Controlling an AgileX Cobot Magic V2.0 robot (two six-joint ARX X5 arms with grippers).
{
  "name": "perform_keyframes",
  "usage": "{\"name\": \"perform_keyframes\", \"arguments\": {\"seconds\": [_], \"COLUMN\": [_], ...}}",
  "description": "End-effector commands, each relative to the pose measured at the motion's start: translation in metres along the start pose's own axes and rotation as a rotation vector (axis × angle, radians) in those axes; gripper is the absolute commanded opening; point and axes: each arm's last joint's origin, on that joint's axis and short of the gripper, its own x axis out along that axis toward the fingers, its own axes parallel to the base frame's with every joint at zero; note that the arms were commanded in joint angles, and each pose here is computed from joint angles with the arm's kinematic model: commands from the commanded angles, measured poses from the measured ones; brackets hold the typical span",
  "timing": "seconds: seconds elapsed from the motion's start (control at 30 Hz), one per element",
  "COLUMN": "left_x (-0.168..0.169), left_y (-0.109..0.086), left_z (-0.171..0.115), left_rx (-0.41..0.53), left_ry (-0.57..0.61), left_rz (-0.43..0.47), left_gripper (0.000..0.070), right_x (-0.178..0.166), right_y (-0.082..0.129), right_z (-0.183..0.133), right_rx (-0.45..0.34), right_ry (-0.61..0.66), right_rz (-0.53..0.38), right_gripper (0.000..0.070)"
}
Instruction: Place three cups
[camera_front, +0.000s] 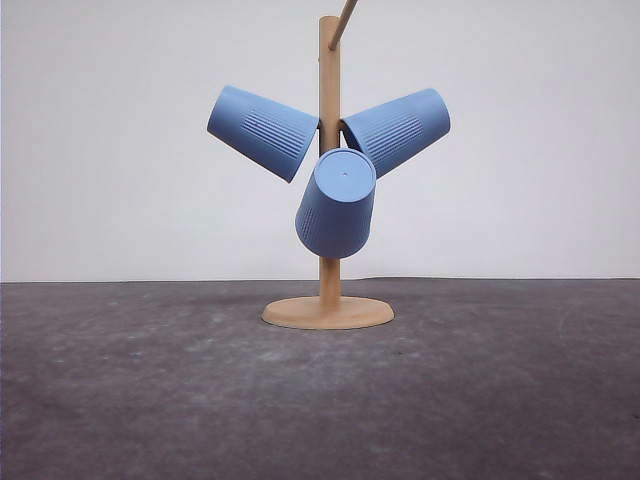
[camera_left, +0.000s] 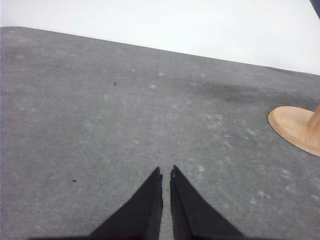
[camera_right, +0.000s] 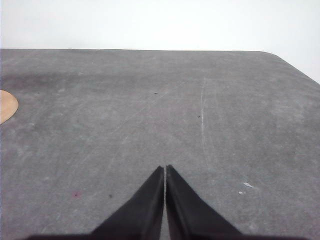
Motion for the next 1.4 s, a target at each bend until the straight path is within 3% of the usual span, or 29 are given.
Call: {"name": "perform_keyframes", "arguments": {"seconds": [0.0,1.37], "left_x": [0.0010,0.0010], "left_y": [0.0006,0.0006], "left_z": [-0.0044,-0.0044], "left_rx": [-0.002,-0.002], "left_ry": [0.019,0.019], "left_rz": [0.001,0.001], "left_gripper": [0.0003,0.0003], "right_x": [0.0003,0.0003], "right_y": [0.0001,0.0001], "right_z": [-0.0001,-0.0001], "right_rx": [-0.007,-0.007], "right_ry": [-0.007,-0.007], "right_rz": [0.000,0.000], "right_gripper": [0.0000,0.0000]}}
